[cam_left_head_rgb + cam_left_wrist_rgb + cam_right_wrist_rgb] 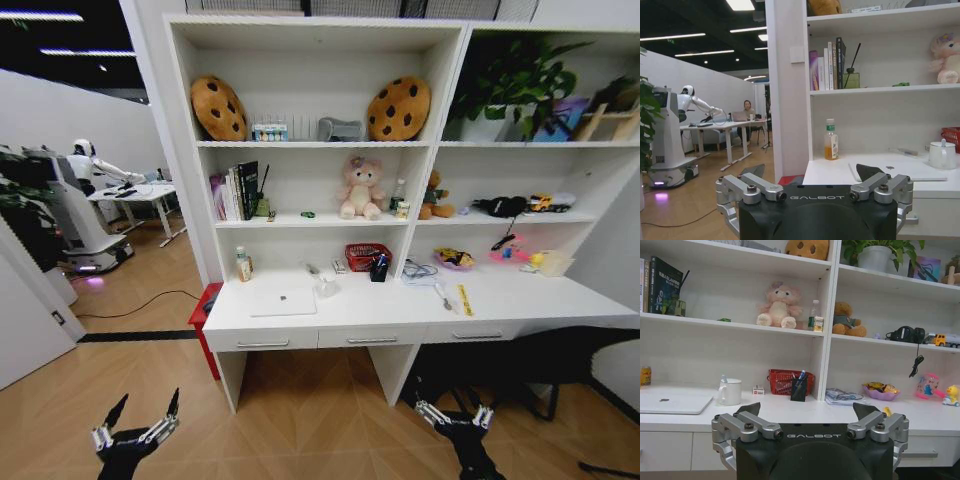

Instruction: Organize the objects on the table.

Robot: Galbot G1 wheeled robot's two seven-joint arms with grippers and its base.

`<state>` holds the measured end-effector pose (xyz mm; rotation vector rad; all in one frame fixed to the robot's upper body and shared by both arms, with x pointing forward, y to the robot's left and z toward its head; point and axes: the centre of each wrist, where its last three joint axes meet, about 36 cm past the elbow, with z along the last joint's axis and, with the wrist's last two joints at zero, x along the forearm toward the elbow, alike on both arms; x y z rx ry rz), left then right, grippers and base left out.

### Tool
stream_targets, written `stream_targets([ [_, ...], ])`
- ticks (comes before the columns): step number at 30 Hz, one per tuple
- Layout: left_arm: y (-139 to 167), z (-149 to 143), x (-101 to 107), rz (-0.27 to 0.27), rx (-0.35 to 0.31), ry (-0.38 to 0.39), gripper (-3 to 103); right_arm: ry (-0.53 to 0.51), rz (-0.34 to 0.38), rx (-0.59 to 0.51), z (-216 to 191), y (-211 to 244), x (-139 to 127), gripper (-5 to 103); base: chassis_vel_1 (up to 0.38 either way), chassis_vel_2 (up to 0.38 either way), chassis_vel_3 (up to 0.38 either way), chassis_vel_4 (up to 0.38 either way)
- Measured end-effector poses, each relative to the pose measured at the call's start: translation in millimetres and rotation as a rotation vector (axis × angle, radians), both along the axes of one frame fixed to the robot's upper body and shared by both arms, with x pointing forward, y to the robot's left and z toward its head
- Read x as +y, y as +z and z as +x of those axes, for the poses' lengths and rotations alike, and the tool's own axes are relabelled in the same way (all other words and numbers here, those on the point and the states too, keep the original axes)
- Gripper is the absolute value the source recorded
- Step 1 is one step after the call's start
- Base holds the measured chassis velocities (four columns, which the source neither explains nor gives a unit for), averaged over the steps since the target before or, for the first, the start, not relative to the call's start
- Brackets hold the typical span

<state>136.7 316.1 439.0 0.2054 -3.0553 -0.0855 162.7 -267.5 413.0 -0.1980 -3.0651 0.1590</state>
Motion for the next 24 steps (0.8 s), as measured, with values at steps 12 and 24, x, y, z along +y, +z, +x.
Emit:
stream_targets([
  [12,0.0,0.0,-0.1,0.000,0.000,0.000,100,0.000,0.000,0.000,0.1,0.0,0.0,100,0.045,-0.040,-0.063,0.053],
  [24,0.0,0.0,0.0,0.000,0.000,0.000,100,0.000,0.000,0.000,0.0,0.0,0.0,100,-0.006,0.007,0.009,-0.008],
])
